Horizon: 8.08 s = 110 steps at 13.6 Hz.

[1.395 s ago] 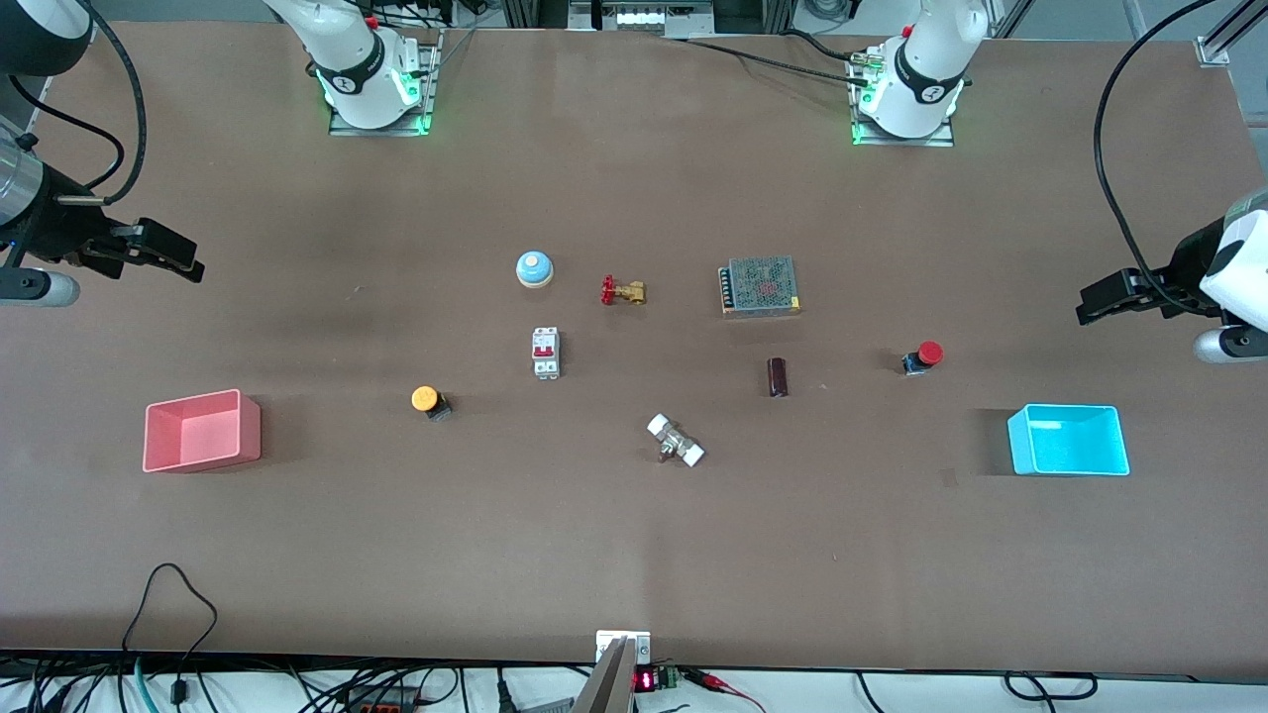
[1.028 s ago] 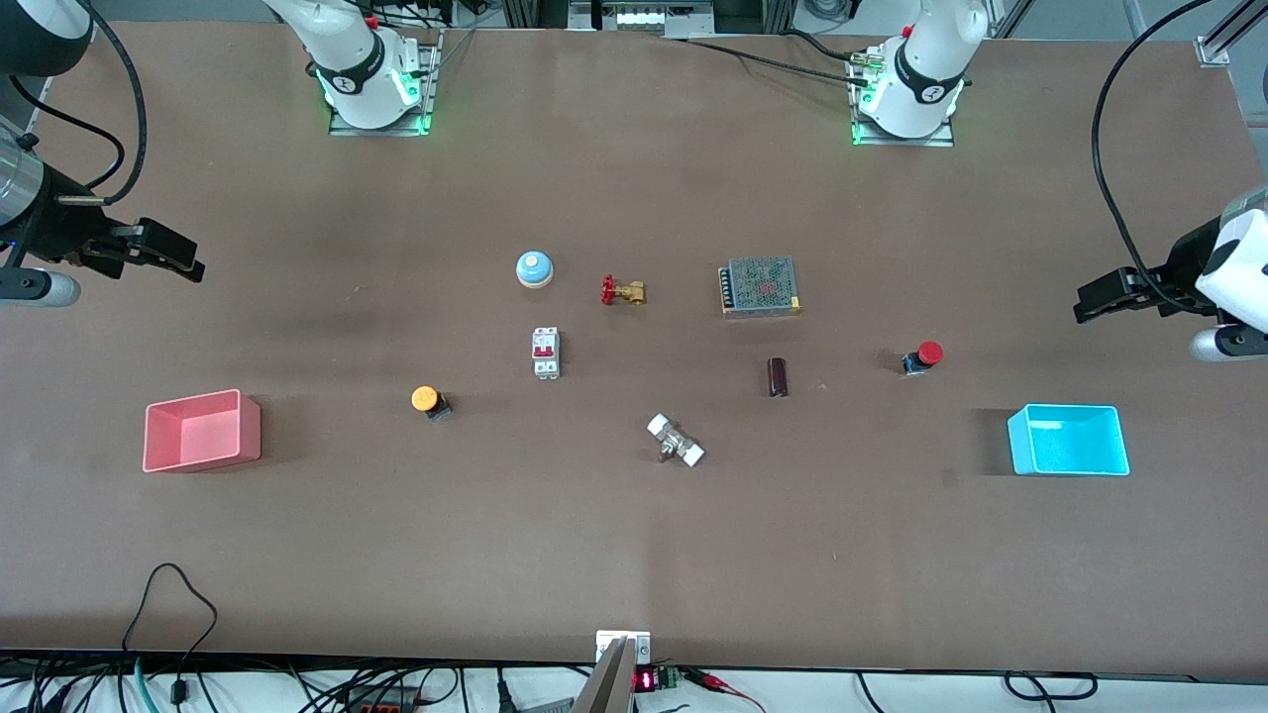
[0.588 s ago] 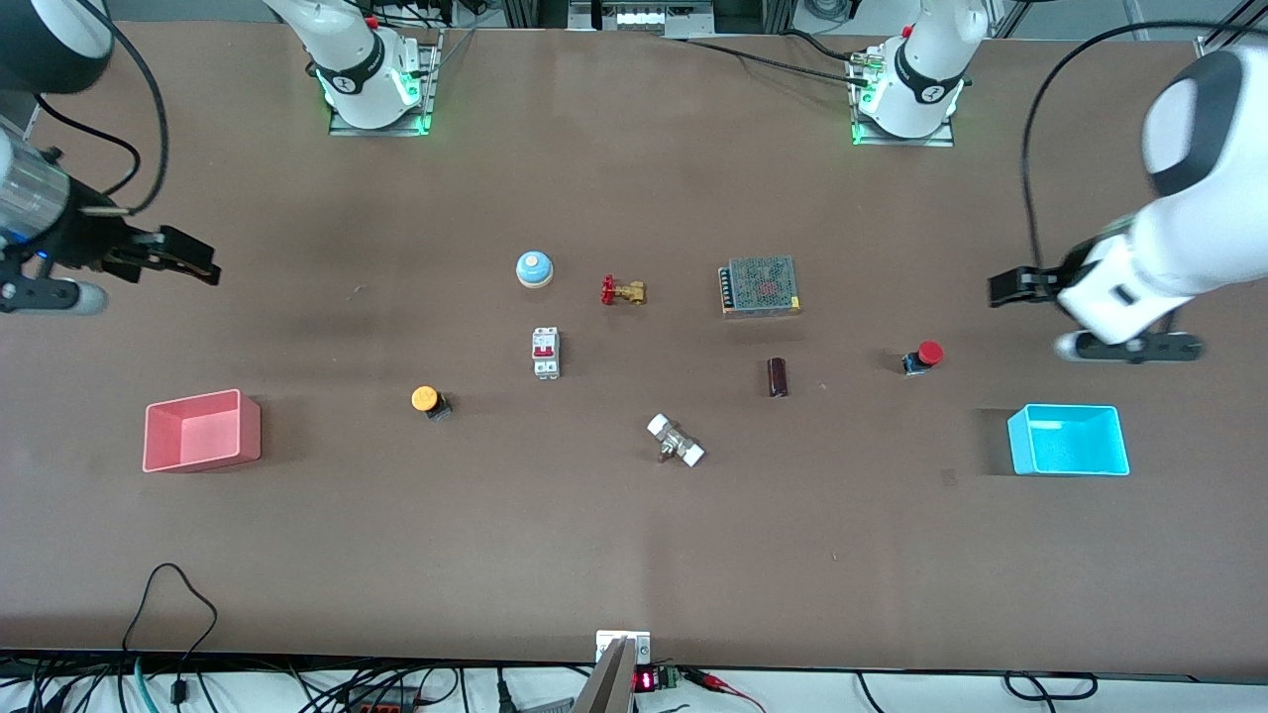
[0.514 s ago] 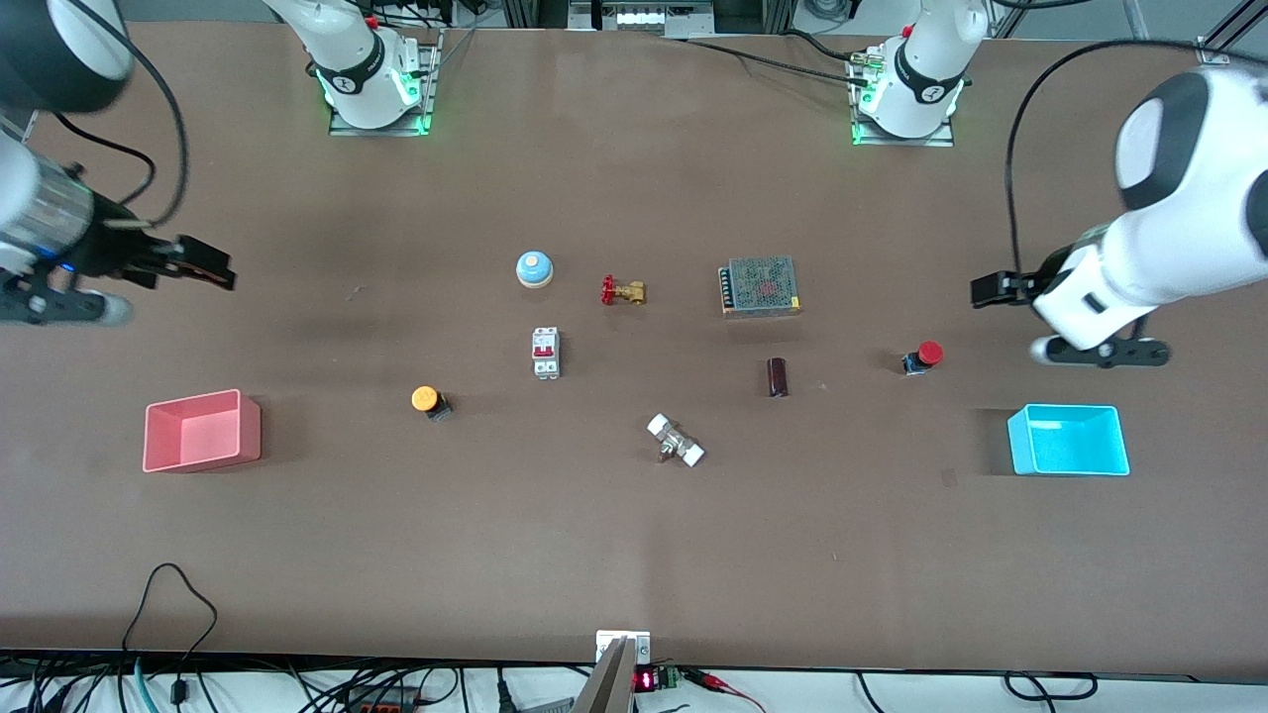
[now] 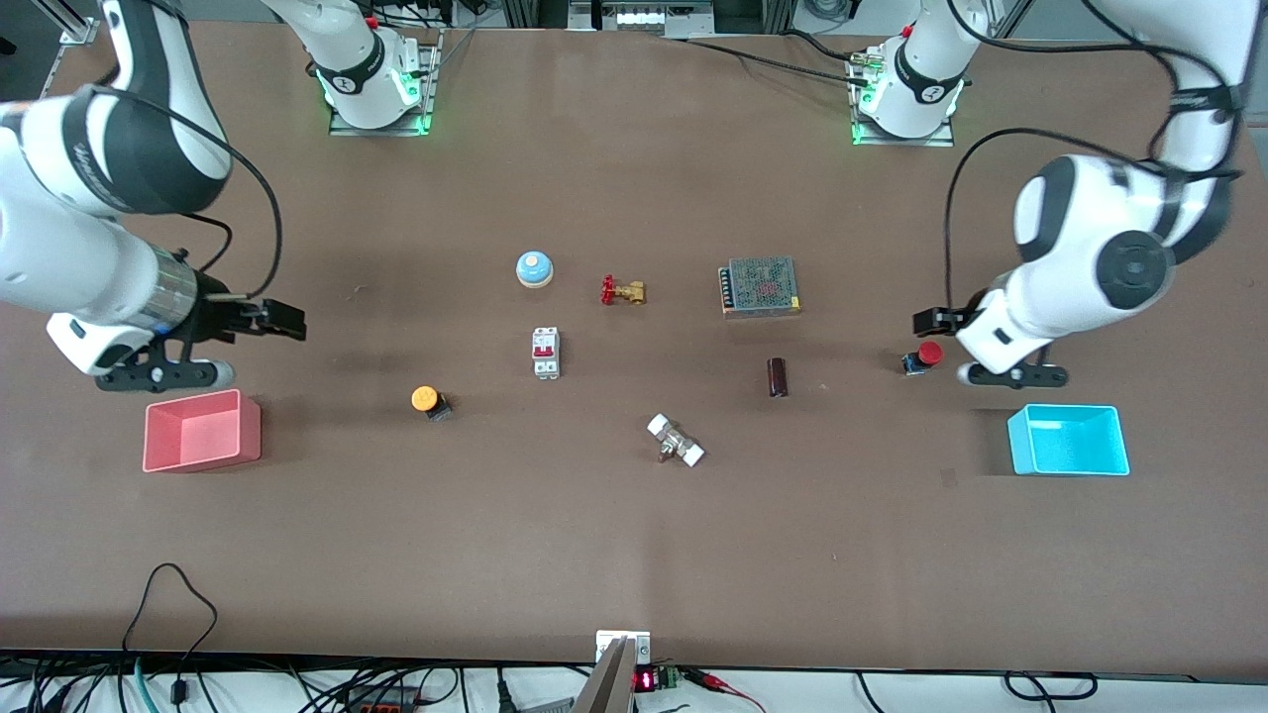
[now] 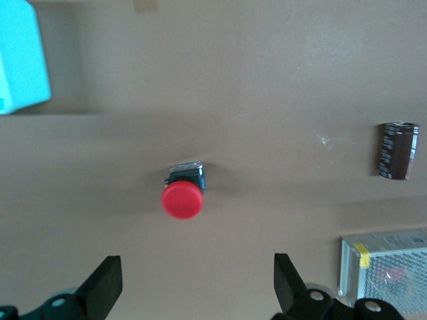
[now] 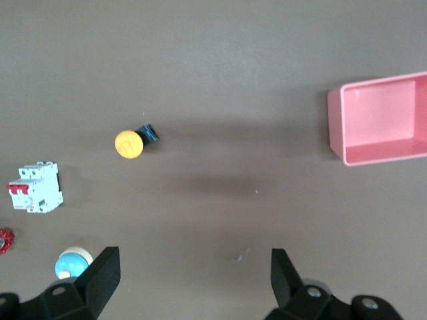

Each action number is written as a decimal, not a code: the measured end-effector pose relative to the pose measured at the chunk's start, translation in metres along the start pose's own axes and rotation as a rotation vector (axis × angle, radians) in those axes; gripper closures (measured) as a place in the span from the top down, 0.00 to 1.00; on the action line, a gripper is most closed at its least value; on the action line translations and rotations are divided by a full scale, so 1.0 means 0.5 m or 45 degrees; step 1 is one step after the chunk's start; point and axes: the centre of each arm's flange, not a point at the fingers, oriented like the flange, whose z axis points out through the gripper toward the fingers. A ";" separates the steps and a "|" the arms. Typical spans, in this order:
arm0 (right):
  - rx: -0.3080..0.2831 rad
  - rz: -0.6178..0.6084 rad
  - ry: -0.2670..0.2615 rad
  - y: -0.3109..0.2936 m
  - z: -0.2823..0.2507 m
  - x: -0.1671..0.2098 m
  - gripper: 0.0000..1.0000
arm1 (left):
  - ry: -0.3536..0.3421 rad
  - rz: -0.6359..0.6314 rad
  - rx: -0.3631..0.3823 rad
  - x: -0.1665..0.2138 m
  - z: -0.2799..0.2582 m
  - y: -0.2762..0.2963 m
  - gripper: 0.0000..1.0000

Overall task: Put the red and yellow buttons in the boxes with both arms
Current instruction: 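Reach the right gripper to the yellow button while the left gripper reaches the red button, then grasp the yellow button with the right gripper while the left gripper grasps the red button, then carry the yellow button to the pink box while the left gripper carries red to cyan, then open the left gripper to drop the red button into the cyan box, then lower the yellow button into the pink box and open the right gripper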

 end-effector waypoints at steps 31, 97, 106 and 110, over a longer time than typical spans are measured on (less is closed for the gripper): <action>-0.060 -0.056 0.240 -0.226 0.473 0.027 1.00 | -0.055 -0.120 -0.061 0.025 0.254 -0.062 0.71; -0.097 -0.133 0.240 0.504 0.402 0.071 0.48 | 0.289 -0.018 -0.033 0.110 -0.428 -0.179 1.00; -0.089 -0.117 0.231 0.498 0.417 0.072 0.48 | 0.264 -0.105 -0.049 0.023 -0.514 -0.172 1.00; -0.086 -0.100 0.234 0.493 0.426 0.074 0.48 | 0.213 -0.088 -0.050 0.016 -0.504 -0.154 1.00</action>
